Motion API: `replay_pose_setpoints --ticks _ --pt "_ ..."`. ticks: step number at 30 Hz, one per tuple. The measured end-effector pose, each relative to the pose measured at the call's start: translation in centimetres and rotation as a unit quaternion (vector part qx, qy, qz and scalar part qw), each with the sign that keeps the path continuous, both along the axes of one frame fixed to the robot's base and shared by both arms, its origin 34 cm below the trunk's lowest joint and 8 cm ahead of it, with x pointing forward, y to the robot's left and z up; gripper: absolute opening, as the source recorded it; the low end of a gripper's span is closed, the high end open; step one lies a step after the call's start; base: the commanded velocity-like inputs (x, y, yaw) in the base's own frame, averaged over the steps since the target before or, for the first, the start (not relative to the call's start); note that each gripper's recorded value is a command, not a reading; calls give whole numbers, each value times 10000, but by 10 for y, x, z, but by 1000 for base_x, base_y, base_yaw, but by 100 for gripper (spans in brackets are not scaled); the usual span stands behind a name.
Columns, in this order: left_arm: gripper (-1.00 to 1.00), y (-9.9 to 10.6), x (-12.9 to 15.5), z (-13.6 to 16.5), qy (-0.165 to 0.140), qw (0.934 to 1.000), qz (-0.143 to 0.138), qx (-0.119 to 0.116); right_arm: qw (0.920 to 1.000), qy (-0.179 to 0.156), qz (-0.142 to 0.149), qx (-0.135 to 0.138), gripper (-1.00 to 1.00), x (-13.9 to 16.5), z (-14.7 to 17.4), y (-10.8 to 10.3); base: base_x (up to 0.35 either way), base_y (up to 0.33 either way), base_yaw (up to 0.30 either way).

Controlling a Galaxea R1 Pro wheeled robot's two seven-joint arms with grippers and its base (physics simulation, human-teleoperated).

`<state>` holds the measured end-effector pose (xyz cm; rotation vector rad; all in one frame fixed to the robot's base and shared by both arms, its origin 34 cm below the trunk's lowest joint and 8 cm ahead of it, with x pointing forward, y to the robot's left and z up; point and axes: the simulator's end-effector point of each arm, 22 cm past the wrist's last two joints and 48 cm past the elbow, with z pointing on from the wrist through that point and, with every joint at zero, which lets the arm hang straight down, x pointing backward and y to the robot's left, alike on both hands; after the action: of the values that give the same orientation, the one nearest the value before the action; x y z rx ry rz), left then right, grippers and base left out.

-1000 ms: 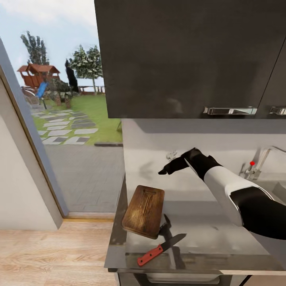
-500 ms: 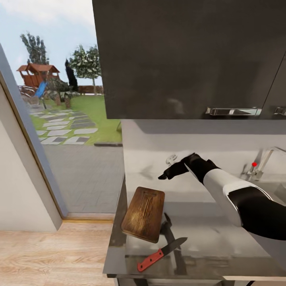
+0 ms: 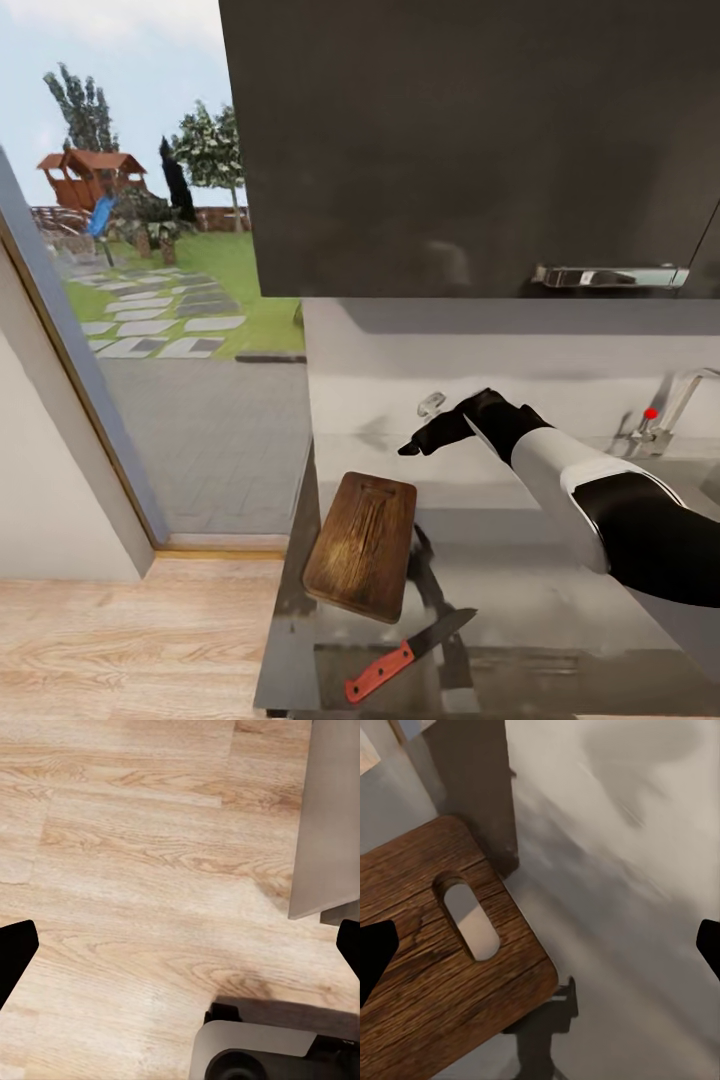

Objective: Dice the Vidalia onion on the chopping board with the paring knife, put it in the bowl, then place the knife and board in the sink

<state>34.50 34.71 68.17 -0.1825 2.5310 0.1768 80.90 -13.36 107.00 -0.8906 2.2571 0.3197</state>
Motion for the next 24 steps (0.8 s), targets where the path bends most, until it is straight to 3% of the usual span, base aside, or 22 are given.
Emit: replay_pose_setpoints --ticks 9,17,24 --pt "100 0 -5 -3 74 10000 0 3 10000 86 11 -17 100 0 -13 1 80 0 0" --pt "100 1 -9 -6 138 9999 -1 5 9985 145 190 -484 100 -4 -33 -4 80 0 0" --pt "100 1 -13 -9 195 9998 -1 5 9980 238 220 -537 100 -6 -44 -4 80 0 0"
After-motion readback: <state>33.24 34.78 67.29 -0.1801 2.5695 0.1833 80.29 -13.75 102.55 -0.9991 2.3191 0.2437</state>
